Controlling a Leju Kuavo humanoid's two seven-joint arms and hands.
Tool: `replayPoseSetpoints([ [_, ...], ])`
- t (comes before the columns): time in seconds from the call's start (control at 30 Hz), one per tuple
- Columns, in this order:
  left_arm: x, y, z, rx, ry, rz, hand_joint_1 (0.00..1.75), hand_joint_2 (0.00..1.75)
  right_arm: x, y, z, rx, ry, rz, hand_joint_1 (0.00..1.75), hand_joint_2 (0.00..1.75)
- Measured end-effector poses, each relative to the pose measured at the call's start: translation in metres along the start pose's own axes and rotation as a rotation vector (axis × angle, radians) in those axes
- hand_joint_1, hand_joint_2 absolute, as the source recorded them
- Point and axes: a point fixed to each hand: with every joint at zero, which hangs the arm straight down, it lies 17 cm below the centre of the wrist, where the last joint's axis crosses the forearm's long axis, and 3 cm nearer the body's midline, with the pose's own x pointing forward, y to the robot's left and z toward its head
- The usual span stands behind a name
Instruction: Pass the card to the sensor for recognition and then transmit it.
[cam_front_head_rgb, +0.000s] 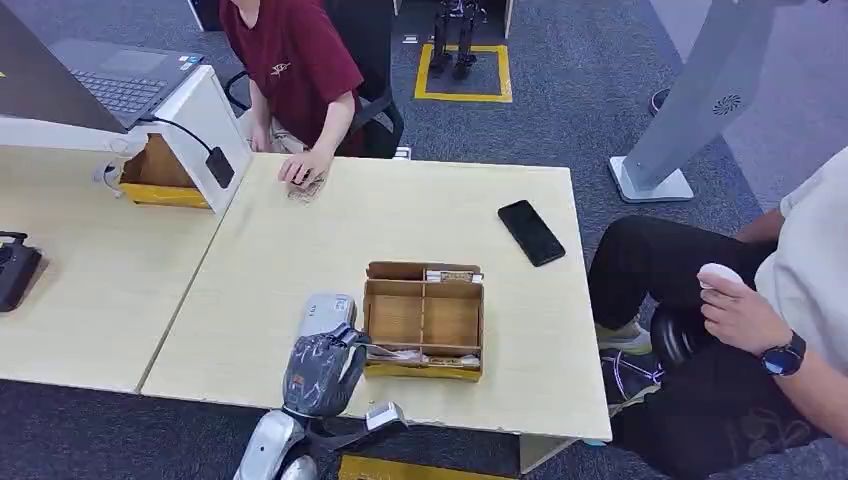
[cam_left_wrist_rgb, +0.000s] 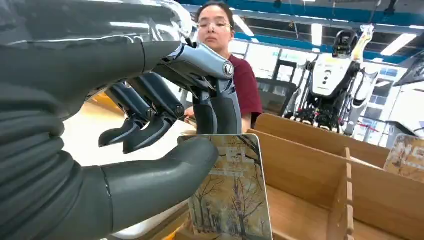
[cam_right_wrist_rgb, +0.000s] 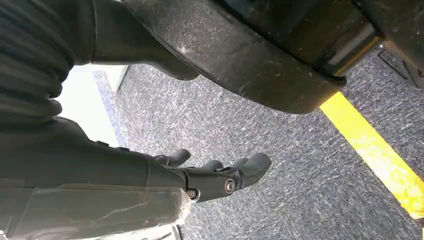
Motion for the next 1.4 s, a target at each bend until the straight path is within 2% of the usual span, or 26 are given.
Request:
replayPoseSetpoints([
  [1.4, -0.041, 0.04, -0.012, 0.116, 0.097, -0.026, 1.75, 1.75, 0.001, 0.0, 0.0, -0.002, -0.005, 0.02, 0.0, 1.75],
])
